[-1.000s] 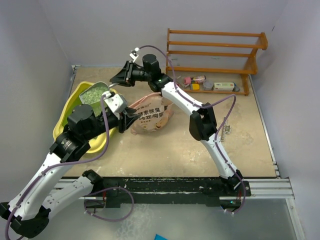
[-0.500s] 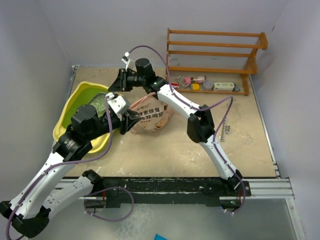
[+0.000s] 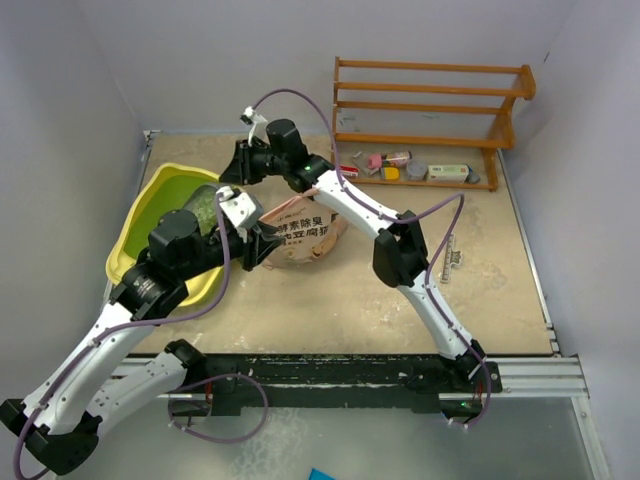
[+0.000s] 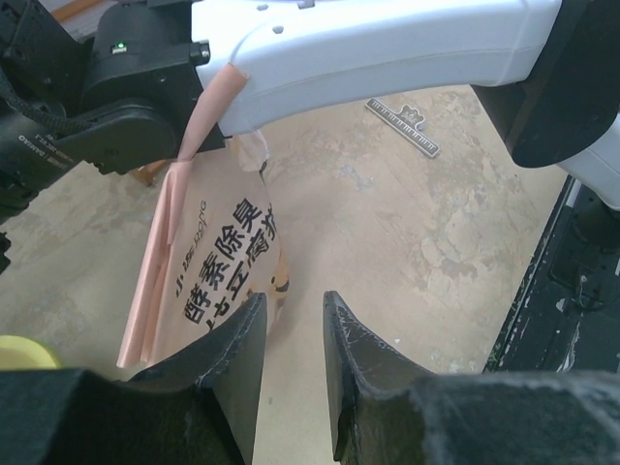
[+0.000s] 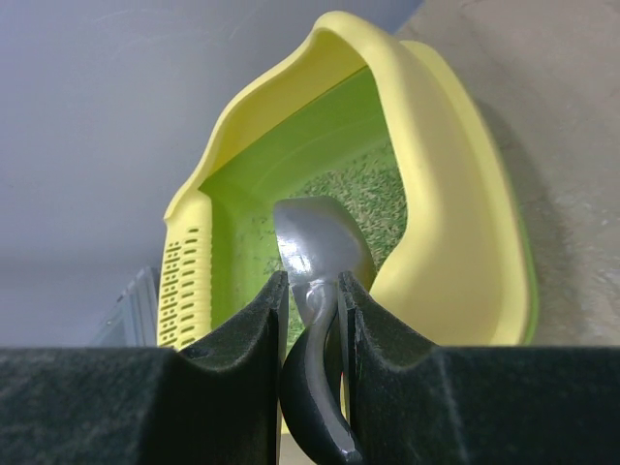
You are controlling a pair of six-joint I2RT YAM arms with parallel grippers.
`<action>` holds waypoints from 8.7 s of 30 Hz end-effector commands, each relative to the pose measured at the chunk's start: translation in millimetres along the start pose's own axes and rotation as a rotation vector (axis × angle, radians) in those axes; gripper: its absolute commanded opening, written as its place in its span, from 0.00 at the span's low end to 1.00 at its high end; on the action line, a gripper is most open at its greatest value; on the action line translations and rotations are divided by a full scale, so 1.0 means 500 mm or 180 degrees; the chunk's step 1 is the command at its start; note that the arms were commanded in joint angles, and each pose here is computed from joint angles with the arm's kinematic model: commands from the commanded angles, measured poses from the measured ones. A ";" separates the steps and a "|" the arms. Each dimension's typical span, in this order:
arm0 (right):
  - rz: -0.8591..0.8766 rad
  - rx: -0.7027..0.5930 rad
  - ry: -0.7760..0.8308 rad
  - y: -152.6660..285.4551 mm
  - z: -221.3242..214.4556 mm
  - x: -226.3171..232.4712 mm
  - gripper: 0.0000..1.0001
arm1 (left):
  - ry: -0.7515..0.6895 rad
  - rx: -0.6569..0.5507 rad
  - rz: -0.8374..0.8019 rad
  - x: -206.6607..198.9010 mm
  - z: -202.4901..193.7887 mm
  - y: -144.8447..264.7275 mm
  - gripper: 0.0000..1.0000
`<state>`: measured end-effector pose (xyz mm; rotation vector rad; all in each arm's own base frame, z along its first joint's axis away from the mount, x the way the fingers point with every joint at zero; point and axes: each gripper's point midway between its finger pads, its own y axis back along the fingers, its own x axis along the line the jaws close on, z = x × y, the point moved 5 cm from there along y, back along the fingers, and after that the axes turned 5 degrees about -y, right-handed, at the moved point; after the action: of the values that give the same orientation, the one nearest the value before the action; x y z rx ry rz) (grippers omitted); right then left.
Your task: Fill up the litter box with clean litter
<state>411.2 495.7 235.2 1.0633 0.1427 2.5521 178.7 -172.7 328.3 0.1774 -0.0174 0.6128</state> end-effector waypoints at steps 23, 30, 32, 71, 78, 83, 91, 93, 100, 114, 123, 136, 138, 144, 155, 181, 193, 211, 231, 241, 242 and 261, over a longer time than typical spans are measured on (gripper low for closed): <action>0.0200 -0.0937 0.2151 0.031 0.116 0.187 0.00 | -0.0043 -0.0142 0.0009 -0.002 0.005 -0.001 0.34; 0.0156 -0.1046 0.2340 0.042 0.121 0.206 0.00 | -0.0033 -0.0145 0.0022 -0.002 0.005 0.002 0.35; 0.0200 -0.1121 0.2315 0.052 0.128 0.215 0.00 | -0.0023 -0.0156 0.0033 -0.002 0.006 0.003 0.35; -0.2733 -0.1492 -0.0397 0.929 -0.181 0.092 0.00 | -0.0340 0.0024 0.0398 0.079 0.068 -0.087 0.48; -0.1782 -0.0748 -0.1033 0.819 -0.323 0.059 0.00 | -0.0384 0.0249 0.0222 0.075 0.046 -0.105 0.50; -0.1404 -0.0547 -0.1315 0.767 -0.366 0.037 0.00 | -0.0377 0.0383 0.0197 0.072 0.029 -0.101 0.51; -0.1148 -0.0106 -0.1485 0.702 -0.409 -0.009 0.00 | -0.0393 0.0615 0.0312 0.081 -0.009 -0.096 0.52; -0.1168 -0.0042 -0.1493 0.695 -0.415 -0.019 0.00 | -0.0384 0.0664 0.0310 0.082 -0.019 -0.099 0.52; -0.1174 0.0038 -0.1424 0.693 -0.421 -0.025 0.06 | -0.0465 0.0795 0.0362 0.096 -0.040 -0.117 0.54; -0.1492 0.0203 -0.1069 0.734 -0.407 -0.010 0.54 | -0.0665 0.0929 0.0477 0.128 -0.045 -0.156 0.57; -0.2177 0.0044 -0.0667 0.767 -0.326 -0.023 0.56 | -0.0627 0.0997 0.0463 0.126 -0.073 -0.162 0.56; -0.2493 -0.0063 -0.0606 0.789 -0.323 -0.039 0.57 | -0.0537 0.1064 0.0334 0.115 -0.101 -0.171 0.51; -0.2522 -0.0077 -0.0546 0.788 -0.307 -0.038 0.56 | -0.0540 0.1103 0.0325 0.115 -0.107 -0.171 0.43; -0.2377 -0.0077 -0.0364 0.749 -0.191 -0.053 0.56 | -0.0513 0.1173 0.0422 0.121 -0.116 -0.164 0.00; -0.1759 0.0102 -0.0037 0.649 0.007 -0.089 0.50 | -0.0494 0.0968 0.0564 0.125 -0.082 -0.153 0.00; -0.1592 0.0483 0.0106 0.539 -0.011 -0.215 0.54 | -0.0458 0.0936 0.0470 0.126 -0.078 -0.182 0.00; -0.2348 0.0531 0.0098 0.607 -0.032 -0.207 0.00 | -0.0676 0.0991 0.0702 0.158 -0.073 -0.193 0.00; -0.2319 0.0540 -0.0095 0.765 -0.169 -0.058 0.00 | -0.1061 0.0751 0.0631 0.190 -0.024 -0.202 0.00; -0.2006 -0.0203 0.0557 0.814 -0.202 -0.009 0.60 | -0.0338 -0.0513 0.0762 0.149 -0.079 -0.085 0.99; -0.1488 -0.0494 0.0735 0.793 -0.233 0.002 0.57 | -0.0216 -0.1153 0.0237 0.162 -0.103 -0.080 0.99; -0.1468 -0.0552 0.0779 0.792 -0.230 0.003 0.57 | -0.0149 -0.1201 0.0099 0.165 -0.106 -0.080 0.99; -0.1619 -0.0770 0.0979 0.782 -0.233 -0.049 0.57 | 0.0470 -0.1433 -0.1258 0.160 -0.137 -0.145 0.79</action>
<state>217.7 130.6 206.0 0.5882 0.2465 2.1581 289.4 -171.7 222.7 -0.2236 0.1325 0.3049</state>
